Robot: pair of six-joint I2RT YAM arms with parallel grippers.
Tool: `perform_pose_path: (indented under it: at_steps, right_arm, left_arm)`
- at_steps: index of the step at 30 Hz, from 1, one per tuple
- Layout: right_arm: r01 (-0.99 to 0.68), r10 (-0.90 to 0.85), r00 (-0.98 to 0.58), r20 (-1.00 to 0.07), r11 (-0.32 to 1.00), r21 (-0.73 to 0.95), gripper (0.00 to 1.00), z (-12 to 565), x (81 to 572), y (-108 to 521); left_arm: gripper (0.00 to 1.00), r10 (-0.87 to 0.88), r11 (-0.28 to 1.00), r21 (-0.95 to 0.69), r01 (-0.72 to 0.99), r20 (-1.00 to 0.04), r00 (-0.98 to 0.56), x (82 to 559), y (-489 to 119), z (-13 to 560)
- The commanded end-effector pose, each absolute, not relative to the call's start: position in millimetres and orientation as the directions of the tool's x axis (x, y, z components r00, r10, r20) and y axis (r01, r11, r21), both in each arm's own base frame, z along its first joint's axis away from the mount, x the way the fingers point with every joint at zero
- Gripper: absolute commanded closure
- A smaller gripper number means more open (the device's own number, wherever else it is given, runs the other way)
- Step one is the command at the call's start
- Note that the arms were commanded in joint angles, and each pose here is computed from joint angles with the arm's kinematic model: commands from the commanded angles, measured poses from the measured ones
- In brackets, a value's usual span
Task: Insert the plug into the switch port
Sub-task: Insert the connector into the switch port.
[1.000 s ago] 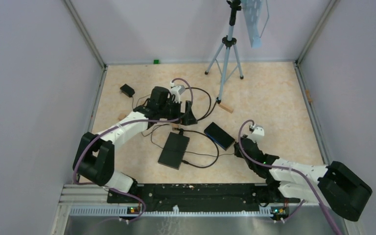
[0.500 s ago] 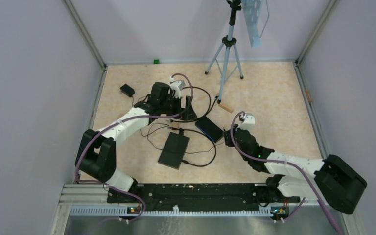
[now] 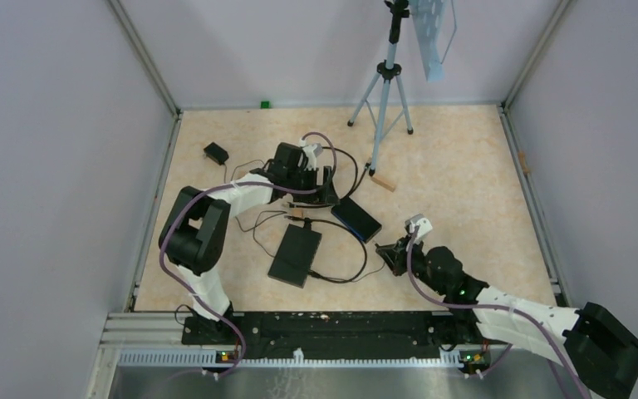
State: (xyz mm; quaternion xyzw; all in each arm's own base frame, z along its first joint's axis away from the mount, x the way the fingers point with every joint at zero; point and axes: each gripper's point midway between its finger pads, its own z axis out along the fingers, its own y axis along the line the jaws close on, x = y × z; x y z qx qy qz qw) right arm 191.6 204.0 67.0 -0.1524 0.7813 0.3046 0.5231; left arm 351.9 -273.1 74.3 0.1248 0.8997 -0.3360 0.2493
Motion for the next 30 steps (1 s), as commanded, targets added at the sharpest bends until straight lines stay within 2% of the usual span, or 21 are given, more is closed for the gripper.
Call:
perform_pose_path:
  at_steps: [1, 7, 20, 30]
  right_arm:
    - [-0.608, 0.064, -0.330, -0.942, 0.749, 0.264, 1.00, 67, 189, 204]
    - [-0.497, 0.028, -0.381, -0.924, 0.837, 0.230, 1.00, 49, 205, 191]
    - [-0.460, -0.045, -0.402, -0.914, 0.873, 0.159, 1.00, 42, 225, 198]
    - [-0.477, -0.039, -0.388, -0.921, 0.863, 0.165, 1.00, 38, 226, 202]
  left_arm:
    - [0.10, 0.038, 0.710, -0.558, 0.429, -0.578, -0.815, 356, -286, 81]
    - [0.19, 0.056, 0.686, -0.569, 0.453, -0.579, -0.813, 352, -293, 79]
    - [0.36, 0.111, 0.661, -0.588, 0.466, -0.537, -0.836, 332, -306, 61]
    - [0.36, 0.102, 0.656, -0.591, 0.469, -0.547, -0.831, 335, -310, 56]
